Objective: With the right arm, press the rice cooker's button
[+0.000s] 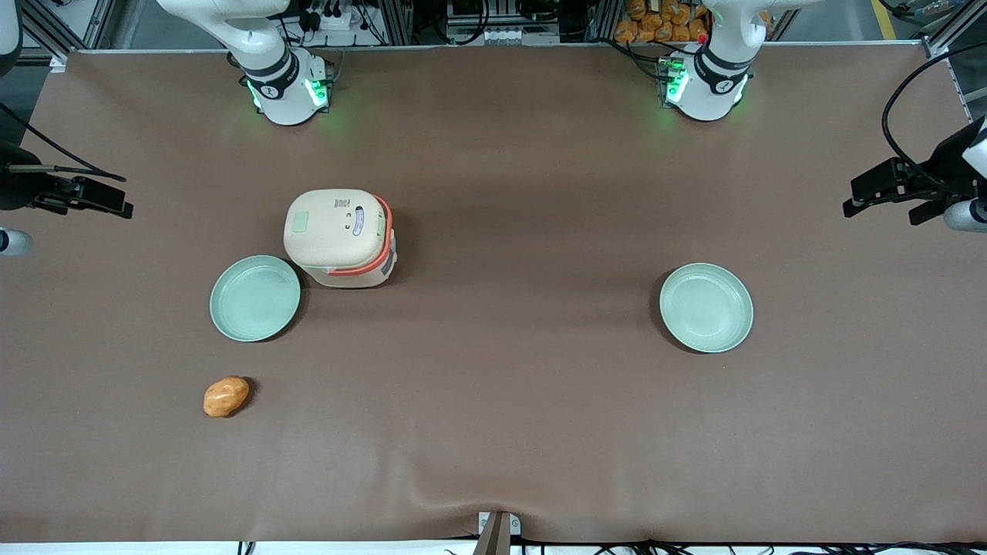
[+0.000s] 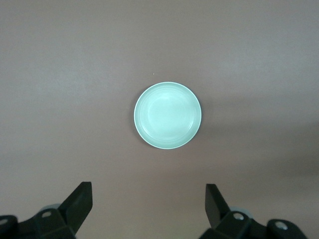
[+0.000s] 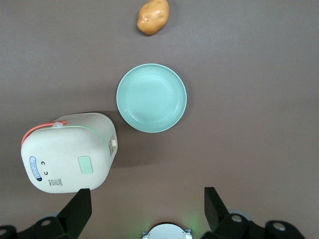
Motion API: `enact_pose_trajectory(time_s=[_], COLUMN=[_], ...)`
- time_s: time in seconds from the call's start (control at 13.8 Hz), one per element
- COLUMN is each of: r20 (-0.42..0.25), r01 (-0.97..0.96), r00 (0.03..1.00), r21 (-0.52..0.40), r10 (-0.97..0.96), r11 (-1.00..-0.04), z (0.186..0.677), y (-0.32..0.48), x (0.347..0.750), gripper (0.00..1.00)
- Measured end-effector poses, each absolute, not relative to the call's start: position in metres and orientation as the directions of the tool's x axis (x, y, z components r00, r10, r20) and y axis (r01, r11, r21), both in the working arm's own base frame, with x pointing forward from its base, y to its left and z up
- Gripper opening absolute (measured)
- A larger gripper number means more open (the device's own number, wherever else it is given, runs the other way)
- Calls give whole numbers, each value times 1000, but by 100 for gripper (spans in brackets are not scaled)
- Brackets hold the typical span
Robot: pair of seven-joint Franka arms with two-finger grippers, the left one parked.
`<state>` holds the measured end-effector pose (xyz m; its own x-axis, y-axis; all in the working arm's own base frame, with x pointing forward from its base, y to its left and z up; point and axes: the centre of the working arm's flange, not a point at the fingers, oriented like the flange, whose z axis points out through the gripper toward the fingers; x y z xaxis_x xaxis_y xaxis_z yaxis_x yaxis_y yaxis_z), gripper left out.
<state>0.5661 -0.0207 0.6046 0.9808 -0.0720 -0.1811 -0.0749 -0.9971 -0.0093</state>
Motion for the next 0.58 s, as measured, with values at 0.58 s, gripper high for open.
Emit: enact_pose_trajectory(time_s=[0.58], r20=[-209], r01=[-54], r00=[977], r21=[-8], r10=[-51], r11=[-999], z=[605], y=[-8], x=[562], gripper=[100])
